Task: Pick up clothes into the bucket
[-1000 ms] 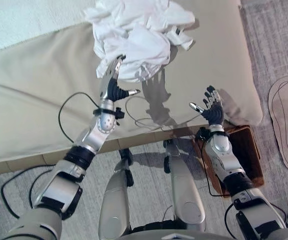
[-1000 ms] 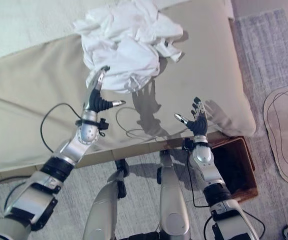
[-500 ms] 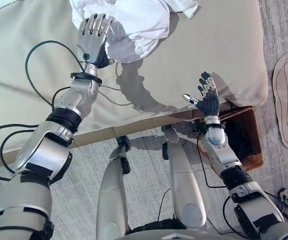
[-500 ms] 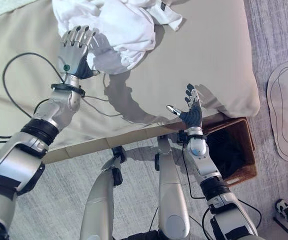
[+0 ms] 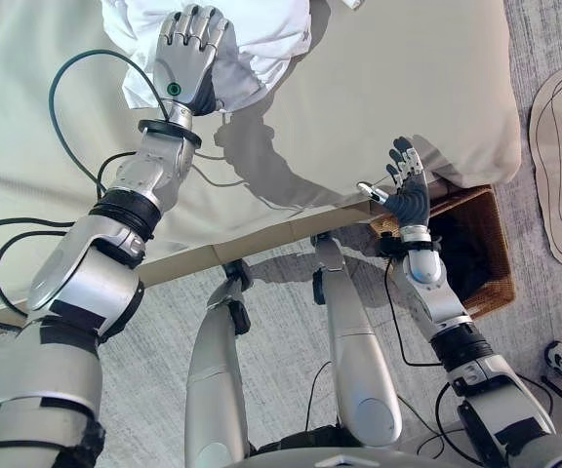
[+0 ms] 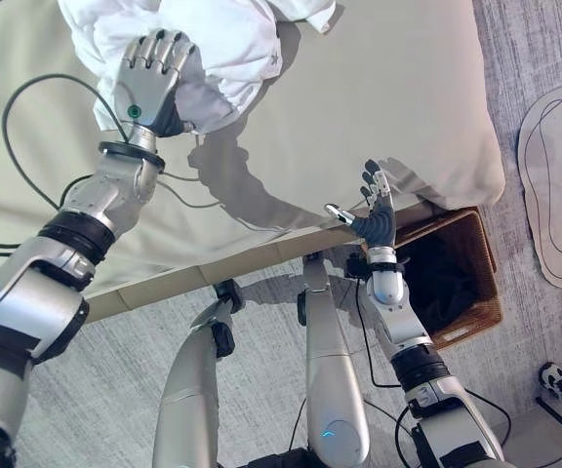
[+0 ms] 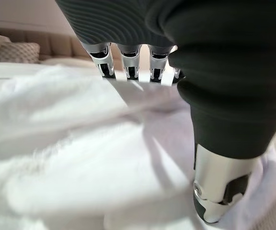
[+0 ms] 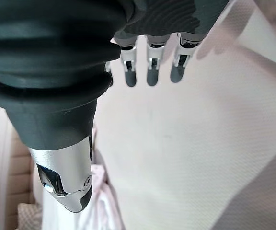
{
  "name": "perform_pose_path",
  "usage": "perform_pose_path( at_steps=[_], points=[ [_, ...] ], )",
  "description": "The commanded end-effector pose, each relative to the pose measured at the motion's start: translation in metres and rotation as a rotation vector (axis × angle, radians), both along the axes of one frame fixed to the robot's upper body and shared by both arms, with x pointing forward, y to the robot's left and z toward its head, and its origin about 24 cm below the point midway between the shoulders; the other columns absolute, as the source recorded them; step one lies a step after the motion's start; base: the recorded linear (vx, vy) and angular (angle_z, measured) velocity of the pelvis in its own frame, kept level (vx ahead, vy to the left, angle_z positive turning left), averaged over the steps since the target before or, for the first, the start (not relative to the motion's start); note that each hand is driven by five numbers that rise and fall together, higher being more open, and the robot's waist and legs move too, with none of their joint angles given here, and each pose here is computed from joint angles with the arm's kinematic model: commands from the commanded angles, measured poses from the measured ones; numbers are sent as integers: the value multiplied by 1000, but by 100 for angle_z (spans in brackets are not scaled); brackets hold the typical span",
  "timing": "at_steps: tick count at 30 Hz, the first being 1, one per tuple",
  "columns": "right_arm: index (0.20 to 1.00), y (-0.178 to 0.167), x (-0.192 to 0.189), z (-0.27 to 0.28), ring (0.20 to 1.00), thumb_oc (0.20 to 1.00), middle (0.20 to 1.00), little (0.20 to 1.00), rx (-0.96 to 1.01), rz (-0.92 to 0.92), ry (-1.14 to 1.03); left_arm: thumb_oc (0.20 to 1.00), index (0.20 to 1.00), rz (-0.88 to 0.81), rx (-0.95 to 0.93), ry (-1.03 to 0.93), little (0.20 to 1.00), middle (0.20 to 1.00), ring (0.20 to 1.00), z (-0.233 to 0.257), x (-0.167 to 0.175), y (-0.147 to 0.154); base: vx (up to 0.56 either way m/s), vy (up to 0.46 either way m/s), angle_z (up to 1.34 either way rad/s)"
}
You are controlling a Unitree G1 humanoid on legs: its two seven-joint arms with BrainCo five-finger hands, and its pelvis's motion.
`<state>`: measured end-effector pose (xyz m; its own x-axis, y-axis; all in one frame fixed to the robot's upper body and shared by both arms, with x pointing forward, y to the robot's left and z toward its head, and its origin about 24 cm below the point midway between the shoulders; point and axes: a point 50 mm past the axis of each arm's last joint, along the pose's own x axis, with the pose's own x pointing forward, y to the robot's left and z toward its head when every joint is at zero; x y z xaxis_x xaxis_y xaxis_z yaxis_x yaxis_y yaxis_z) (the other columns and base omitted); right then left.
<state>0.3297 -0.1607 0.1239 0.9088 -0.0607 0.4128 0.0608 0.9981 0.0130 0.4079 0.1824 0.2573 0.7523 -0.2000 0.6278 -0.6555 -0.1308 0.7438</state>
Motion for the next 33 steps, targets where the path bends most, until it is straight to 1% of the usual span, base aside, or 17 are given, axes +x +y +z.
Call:
perform_pose_path(
  at_steps=[1,2,3,4,6,17,19,20,23,24,25,27,29,30,31,32,33],
  points=[
    [1000,-2,-7,23,1000,1000,1000,1000,19,25,-135,1000,1000,77,29,-25,1000,1000,1000,20,0,17,1,6,-6],
    [1000,-1,-7,23,1000,1000,1000,1000,20,25,-133,824,824,90,30,-5,824,824,824,17,1,19,1,7,-7],
    [1000,-1,-6,22,1000,1000,1000,1000,19,24,-131,354,354,104,34,10,354,354,354,16,2,20,0,6,-6],
    [1000,-2,-6,22,1000,1000,1000,1000,17,21,-126,200,200,120,38,33,200,200,200,14,3,24,-1,7,-5],
    [1000,-2,-6,20,1000,1000,1000,1000,13,25,-116,200,200,158,13,76,200,200,200,11,4,32,-4,2,-2],
    [1000,-6,-9,13,1000,1000,1000,1000,22,15,-93,200,200,184,-30,139,200,200,200,-10,1,51,0,0,0],
    [1000,-6,-9,11,1000,1000,1000,1000,26,21,-86,200,200,186,-48,153,200,200,200,-17,0,54,16,22,0],
    [1000,-4,-8,8,1000,1000,1000,1000,26,29,-70,200,200,198,-74,170,200,200,200,-27,-3,60,31,37,0],
    [1000,-3,-7,5,1000,1000,1000,1000,23,27,-52,200,200,189,-103,196,200,200,200,-42,-5,62,41,26,-8],
    [1000,-6,-6,3,1000,1000,1000,1000,15,18,-39,200,200,155,-140,217,200,200,200,-56,-8,59,37,23,-9],
    [1000,-6,-6,2,1000,1000,1000,1000,14,19,-38,200,200,156,-141,218,200,200,200,-56,-8,59,39,50,-14],
    [1000,-14,-6,2,1000,1000,1000,1000,0,-2,-32,200,200,91,-182,216,200,200,200,-69,-16,52,40,-8,-29],
    [1000,-24,-5,0,1000,1000,1000,1000,-12,-53,-15,200,200,-29,-262,206,200,200,200,-71,-20,35,25,-50,-9],
    [1000,-30,-5,-3,1000,1000,1000,1000,-40,-93,4,200,200,-142,-317,207,200,200,200,-77,-29,21,18,12,58],
    [1000,-30,-5,-3,1000,1000,1000,1000,-41,-92,4,200,200,-140,-317,208,200,200,200,-77,-29,22,72,51,73],
    [1000,-34,-6,-3,1000,1000,1000,1000,-106,-120,5,200,200,-234,-379,227,200,200,200,-88,-42,15,18,35,38],
    [1000,-33,-6,-3,1000,1000,1000,1000,-107,-118,5,200,200,-232,-380,227,200,200,200,-89,-42,16,63,50,17]
  ],
)
